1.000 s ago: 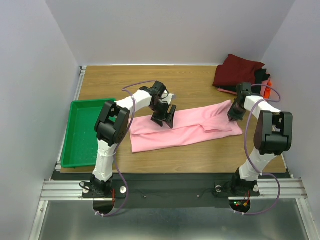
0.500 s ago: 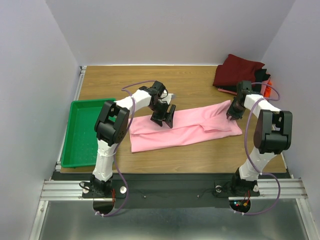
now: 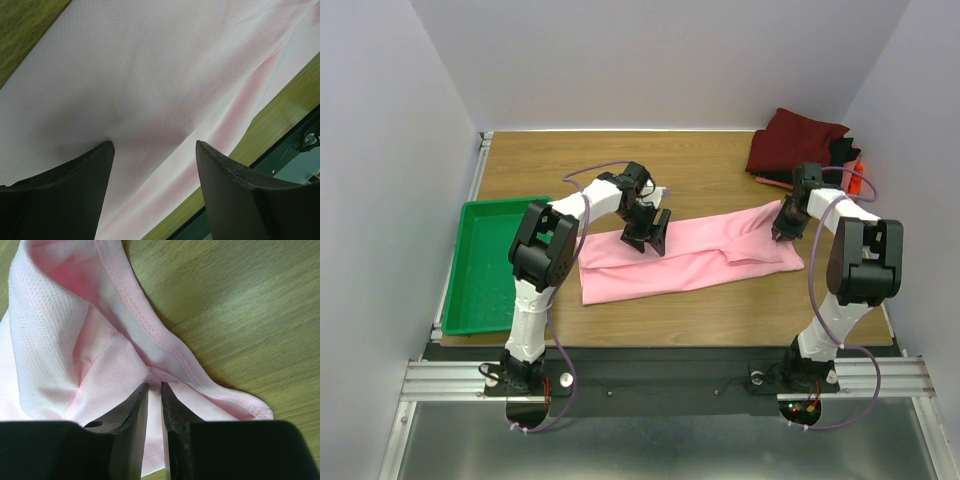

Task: Fold and stack the t-shirts
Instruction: Fold the tshirt

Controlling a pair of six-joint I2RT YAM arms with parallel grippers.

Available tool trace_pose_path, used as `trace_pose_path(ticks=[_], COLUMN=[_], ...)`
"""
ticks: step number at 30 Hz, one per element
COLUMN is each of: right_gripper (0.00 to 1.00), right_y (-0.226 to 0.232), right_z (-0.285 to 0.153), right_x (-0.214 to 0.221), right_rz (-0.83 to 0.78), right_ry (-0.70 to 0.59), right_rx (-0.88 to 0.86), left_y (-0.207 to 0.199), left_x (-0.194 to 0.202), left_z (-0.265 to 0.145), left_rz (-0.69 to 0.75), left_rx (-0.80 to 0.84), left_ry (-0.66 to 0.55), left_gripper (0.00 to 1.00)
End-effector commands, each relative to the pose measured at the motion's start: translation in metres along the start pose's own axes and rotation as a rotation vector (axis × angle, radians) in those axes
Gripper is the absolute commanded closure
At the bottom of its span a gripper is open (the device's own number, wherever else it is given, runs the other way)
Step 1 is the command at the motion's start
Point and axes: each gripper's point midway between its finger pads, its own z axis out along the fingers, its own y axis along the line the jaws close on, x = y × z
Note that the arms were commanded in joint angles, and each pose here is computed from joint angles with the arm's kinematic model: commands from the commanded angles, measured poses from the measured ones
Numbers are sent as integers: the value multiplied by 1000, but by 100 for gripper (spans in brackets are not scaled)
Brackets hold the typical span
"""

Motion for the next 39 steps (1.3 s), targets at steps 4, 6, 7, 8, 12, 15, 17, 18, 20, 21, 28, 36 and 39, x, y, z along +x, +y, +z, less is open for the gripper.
trace_pose_path(ticks=[4, 6, 7, 8, 12, 15, 17, 18, 20, 21, 28, 36, 39], right_gripper=[82, 83, 84, 86, 100, 100, 100, 100, 100, 100, 100, 100, 100], right_y=[5, 4, 4, 4, 4, -1, -5, -7, -12, -14, -22, -41, -44], right_z=[3, 4, 4, 5, 2, -5, -11, -13, -21, -24, -40, -35, -30], right_x=[-1, 1, 2, 3, 1, -4, -7, -9, -10, -11, -8, 9, 10], right_rz=[-7, -8, -9, -10, -8, -9, -14, -13, -5, -3, 1, 12, 17], right_ry=[-2, 5, 9, 9, 2, -31, -49, -56, -67, -70, -71, -25, -11], right_rx=[-24, -22, -23, -23, -22, 2, 15, 19, 35, 41, 70, 132, 143], left_y=[25, 26, 26, 26, 26, 30, 34, 38, 42, 44, 45, 46, 47], left_x=[15, 15, 15, 16, 16, 19, 22, 25, 28, 30, 29, 30, 30], left_z=[9, 9, 9, 8, 8, 7, 8, 8, 8, 8, 7, 7, 7], left_rz=[-29, -30, -31, -31, -32, -38, -51, -64, -82, -89, -95, -96, -96], left_rx=[-72, -75, -75, -74, -75, -89, -103, -111, -117, -120, -116, -120, -123], left_ry=[59, 58, 59, 59, 58, 63, 70, 75, 80, 81, 77, 79, 78], left_gripper=[21, 21, 21, 21, 21, 22, 21, 21, 21, 21, 22, 21, 22])
